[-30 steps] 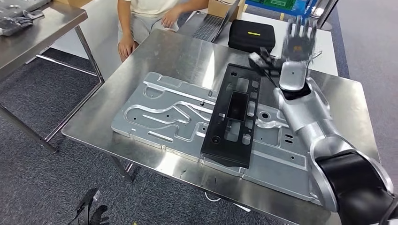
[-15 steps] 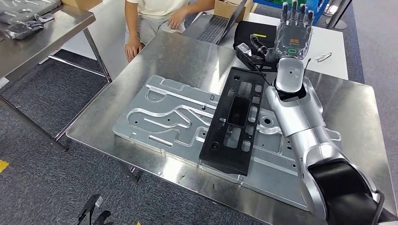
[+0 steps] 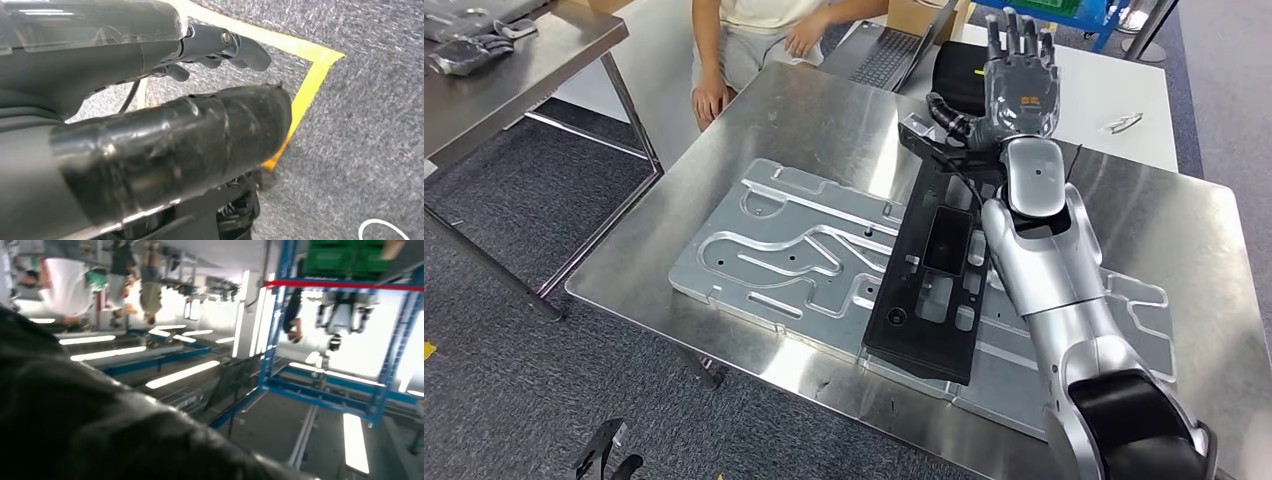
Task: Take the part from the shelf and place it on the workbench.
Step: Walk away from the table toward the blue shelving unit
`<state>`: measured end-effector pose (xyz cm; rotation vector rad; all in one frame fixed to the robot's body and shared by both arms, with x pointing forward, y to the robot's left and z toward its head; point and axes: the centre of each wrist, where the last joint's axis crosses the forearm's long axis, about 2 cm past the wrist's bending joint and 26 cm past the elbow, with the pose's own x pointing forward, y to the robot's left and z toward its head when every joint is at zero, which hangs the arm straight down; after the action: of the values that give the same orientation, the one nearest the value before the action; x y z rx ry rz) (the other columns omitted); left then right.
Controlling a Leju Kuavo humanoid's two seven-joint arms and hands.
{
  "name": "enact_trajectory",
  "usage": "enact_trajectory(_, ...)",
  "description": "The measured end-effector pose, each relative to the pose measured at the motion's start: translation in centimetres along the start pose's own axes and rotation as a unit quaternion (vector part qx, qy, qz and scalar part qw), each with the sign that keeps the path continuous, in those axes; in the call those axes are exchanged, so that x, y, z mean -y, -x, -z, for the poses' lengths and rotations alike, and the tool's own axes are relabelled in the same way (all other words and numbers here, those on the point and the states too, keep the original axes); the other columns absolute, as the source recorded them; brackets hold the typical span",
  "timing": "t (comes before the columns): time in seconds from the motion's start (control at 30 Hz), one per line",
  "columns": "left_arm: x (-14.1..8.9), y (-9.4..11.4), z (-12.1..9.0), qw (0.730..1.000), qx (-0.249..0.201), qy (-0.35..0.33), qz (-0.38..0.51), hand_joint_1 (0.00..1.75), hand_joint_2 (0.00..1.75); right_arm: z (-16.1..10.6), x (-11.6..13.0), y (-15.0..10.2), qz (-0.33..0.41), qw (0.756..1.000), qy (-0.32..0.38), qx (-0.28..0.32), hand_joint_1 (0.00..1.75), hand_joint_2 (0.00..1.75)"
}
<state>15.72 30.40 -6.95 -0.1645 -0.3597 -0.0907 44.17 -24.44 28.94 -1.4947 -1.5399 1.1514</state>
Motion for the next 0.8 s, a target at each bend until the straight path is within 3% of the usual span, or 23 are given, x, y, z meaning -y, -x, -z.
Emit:
enact_trajectory(0.13, -0.6, -0.7, 0.0, 1.000, 0.007, -0.007, 0.007, 0.00, 0.00, -1.4, 1.1, -3.6, 0.035, 0.998, 0.009, 0.053, 0.00, 0.00)
enact_trajectory(0.4, -1.2, -0.7, 0.1, 0.999, 0.002, -0.022, 0.024, 0.00, 0.00, -3.3, 3.7, -7.9, 0.064, 0.988, 0.057, 0.131, 0.00, 0.00)
enact_trajectory(0.8, -2.1, -0.8, 0.2, 0.999, 0.006, -0.034, 0.040, 0.00, 0.00, -4.4, 4.6, -9.6, 0.078, 0.980, 0.074, 0.167, 0.00, 0.00)
